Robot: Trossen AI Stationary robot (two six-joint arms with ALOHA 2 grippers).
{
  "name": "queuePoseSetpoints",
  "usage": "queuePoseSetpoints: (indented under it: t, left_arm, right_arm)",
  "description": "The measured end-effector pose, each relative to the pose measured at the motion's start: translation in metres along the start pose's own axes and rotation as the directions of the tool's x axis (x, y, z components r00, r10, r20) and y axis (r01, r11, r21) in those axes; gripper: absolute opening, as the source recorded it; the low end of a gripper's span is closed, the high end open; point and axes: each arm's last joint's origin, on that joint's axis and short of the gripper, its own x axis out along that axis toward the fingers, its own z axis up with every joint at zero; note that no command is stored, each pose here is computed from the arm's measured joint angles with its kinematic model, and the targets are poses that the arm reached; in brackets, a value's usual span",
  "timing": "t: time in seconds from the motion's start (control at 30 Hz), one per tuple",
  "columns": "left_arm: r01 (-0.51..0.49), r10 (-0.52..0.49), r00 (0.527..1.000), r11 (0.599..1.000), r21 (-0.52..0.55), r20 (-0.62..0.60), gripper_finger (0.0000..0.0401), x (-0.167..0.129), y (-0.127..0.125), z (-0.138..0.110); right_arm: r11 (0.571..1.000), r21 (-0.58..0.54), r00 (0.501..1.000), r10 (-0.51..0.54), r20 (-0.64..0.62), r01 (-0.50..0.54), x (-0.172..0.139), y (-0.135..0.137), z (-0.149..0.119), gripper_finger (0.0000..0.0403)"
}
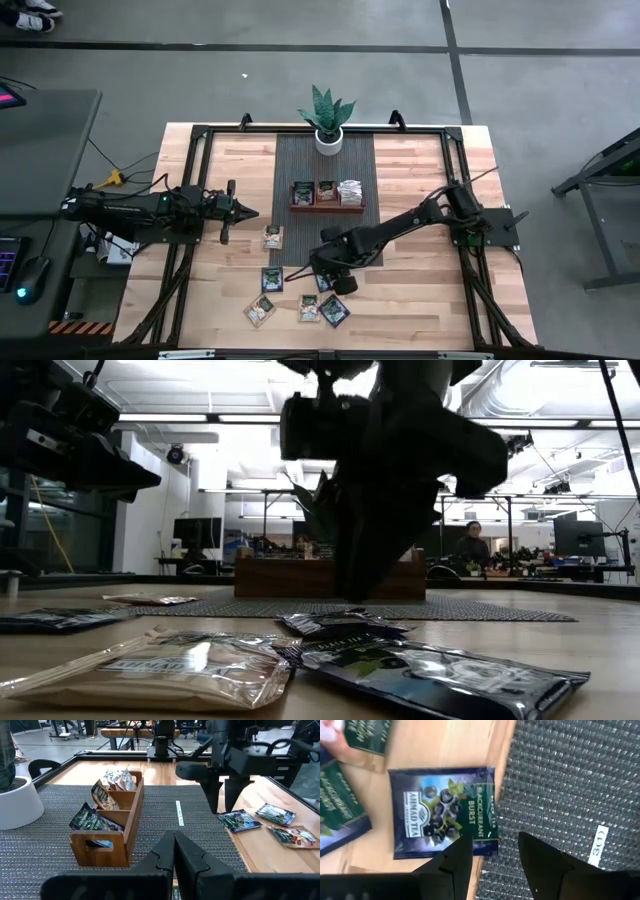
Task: Pick & Place Tea
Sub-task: Put the violet tea bag into the left section of the wooden organizer
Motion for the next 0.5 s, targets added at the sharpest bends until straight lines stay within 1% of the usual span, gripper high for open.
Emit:
queuePoseSetpoints:
  t: [0.3,0.5]
  left_arm:
    - [0.0,0.0,1.0,1.0,0.0,-0.001,0.0001,0.0,0.0,0.0]
    - [0.0,0.0,1.0,1.0,0.0,0.0,0.0001,0.0,0.0,0.0]
  right_arm:
    - [0.999,0.045,0.999,0.004,-0.038,-0.002,0.013,0.001,-0.004,0.0154]
    - [0.998,0.055,0.999,-0.008,-0.049,0.01,0.022,0.001,-0.005,0.0154]
